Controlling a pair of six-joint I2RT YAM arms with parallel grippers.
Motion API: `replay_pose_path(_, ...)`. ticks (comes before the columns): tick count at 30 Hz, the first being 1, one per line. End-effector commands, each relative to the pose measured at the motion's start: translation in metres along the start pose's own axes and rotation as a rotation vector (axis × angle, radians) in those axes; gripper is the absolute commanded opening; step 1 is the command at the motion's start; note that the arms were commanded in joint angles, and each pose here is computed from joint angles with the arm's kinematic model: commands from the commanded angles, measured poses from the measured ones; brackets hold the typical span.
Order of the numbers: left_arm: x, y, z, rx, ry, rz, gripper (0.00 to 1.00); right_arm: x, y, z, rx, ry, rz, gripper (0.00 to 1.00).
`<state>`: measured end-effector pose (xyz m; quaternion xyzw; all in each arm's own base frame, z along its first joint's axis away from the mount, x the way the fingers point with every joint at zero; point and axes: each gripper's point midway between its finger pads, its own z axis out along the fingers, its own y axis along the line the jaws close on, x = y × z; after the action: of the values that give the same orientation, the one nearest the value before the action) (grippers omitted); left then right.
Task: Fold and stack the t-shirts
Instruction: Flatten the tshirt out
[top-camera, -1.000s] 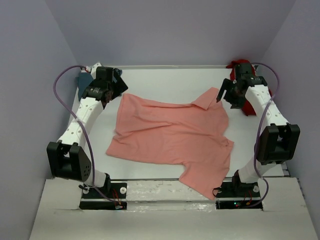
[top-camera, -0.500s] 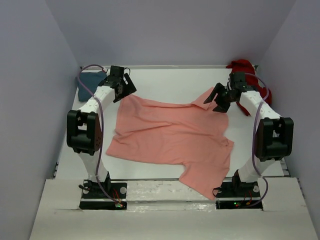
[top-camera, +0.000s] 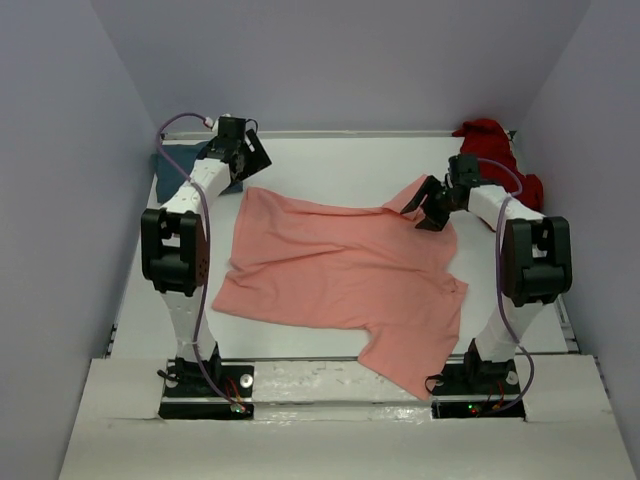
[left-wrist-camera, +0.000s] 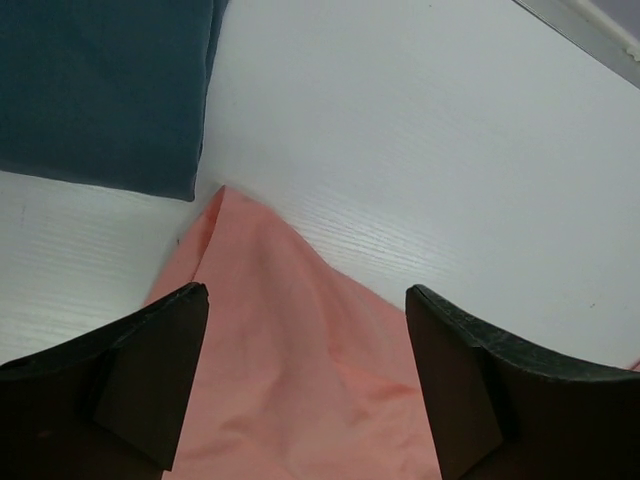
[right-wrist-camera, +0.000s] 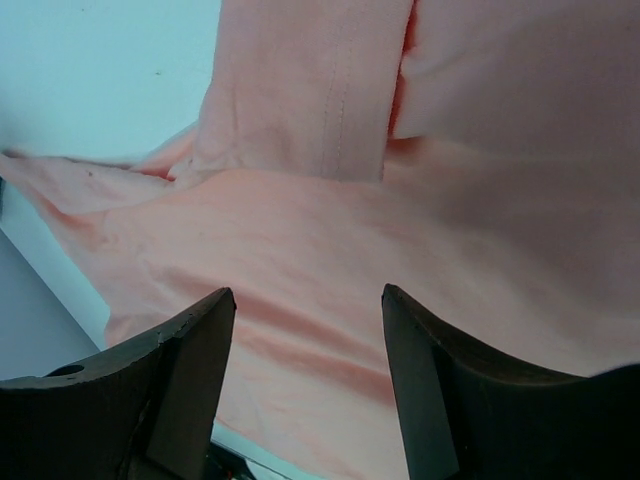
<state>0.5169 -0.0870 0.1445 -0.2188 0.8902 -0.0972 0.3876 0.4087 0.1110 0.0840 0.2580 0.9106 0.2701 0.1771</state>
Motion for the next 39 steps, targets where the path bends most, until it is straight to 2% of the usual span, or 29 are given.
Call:
replay_pose_path(1, -0.007, -0.001, 0.012, 0.011, 0.016, 0.018, 0.88, -0.007, 0.010, 0.009, -0.044, -0.023, -0.011, 0.66)
replay_pose_path(14, 0.005, 0.012, 0.062, 0.017, 0.109, -0.001, 0.87, -0.016, 0.007, 0.028, -0.026, -0.041, -0.013, 0.64)
replay_pose_path(24, 0.002, 0.018, 0.062, -0.001, 0.102, 0.019, 0.87, -0.032, 0.001, 0.047, 0.003, -0.071, -0.017, 0.47)
replay_pose_path(26, 0.000, 0.020, 0.061, -0.004, 0.099, 0.022, 0.87, -0.036, 0.004, 0.047, -0.002, -0.078, -0.017, 0.39)
replay_pose_path(35, -0.007, 0.023, 0.061, -0.008, 0.090, 0.024, 0.87, -0.047, 0.008, 0.048, 0.002, -0.107, -0.041, 0.36)
replay_pose_path(36, -0.007, 0.022, 0.060, -0.007, 0.090, 0.025, 0.87, -0.048, 0.009, 0.049, 0.000, -0.107, -0.043, 0.15)
replay_pose_path(38, -0.007, 0.022, 0.061, -0.006, 0.092, 0.027, 0.87, -0.049, 0.010, 0.049, -0.003, -0.108, -0.044, 0.00)
replay_pose_path(39, -0.007, 0.022, 0.061, -0.006, 0.092, 0.027, 0.87, -0.049, 0.011, 0.050, -0.005, -0.104, -0.041, 0.00)
